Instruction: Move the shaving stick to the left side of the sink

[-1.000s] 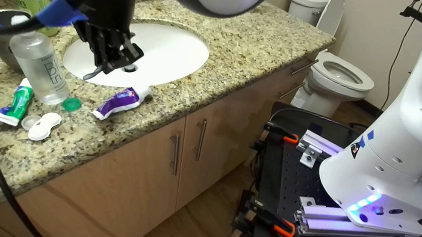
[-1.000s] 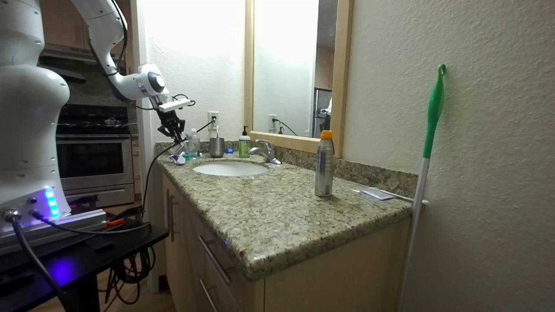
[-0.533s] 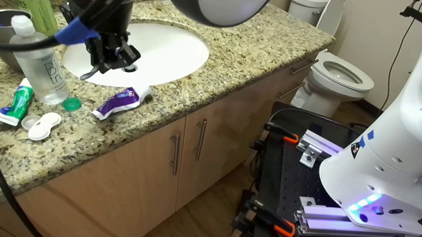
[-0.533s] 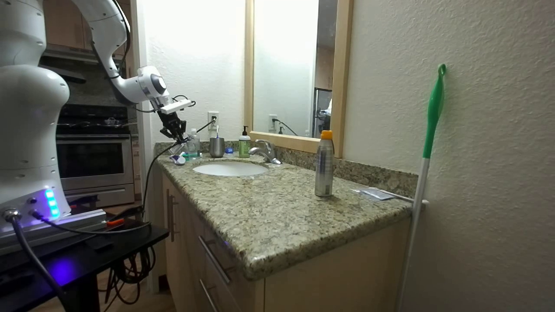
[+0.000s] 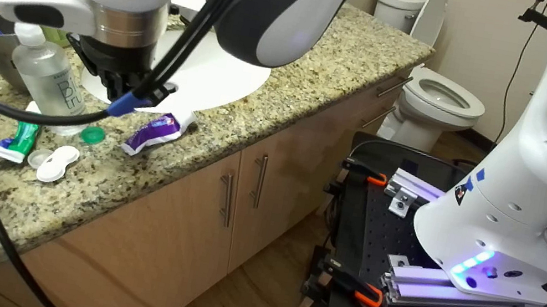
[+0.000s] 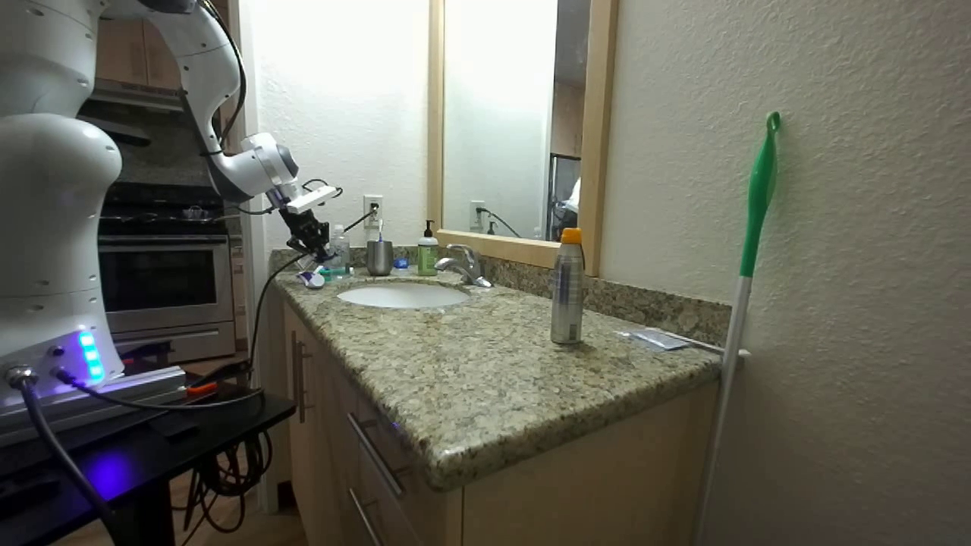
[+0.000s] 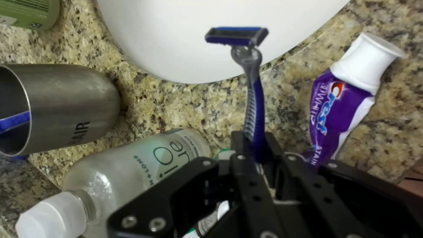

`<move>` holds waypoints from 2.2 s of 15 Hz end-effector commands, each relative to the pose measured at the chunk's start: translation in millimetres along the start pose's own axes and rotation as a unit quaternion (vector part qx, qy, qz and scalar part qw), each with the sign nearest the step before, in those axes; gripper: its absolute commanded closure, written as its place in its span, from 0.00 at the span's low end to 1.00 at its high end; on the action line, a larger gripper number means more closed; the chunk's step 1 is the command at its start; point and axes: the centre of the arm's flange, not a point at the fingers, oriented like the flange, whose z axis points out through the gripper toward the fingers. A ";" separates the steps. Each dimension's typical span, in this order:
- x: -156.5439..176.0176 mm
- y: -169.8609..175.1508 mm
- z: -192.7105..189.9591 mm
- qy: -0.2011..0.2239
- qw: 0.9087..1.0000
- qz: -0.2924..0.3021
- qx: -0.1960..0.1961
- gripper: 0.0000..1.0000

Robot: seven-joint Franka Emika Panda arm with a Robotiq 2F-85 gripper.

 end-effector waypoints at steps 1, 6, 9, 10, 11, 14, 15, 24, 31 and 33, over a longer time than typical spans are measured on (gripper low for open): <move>1.8 0.8 1.8 0.000 1.000 0.002 -0.001 0.84; 4.0 1.0 11.0 -0.004 1.000 -0.007 -0.013 0.96; 2.8 -1.5 15.0 -0.011 1.000 -0.008 -0.004 0.59; 2.4 -1.6 15.3 -0.010 1.000 -0.007 -0.003 0.58; 2.8 -1.5 14.2 -0.007 1.000 -0.006 0.001 0.54; 5.7 -1.4 9.7 0.003 1.000 -0.003 -0.001 0.31; 7.5 -1.5 7.4 0.005 1.000 -0.002 -0.001 0.23; -34.6 10.1 -77.3 0.036 0.991 0.089 0.088 0.00; -134.9 27.8 -150.6 0.072 0.965 0.204 0.150 0.00; -121.8 32.2 -150.7 0.069 0.968 0.201 0.134 0.00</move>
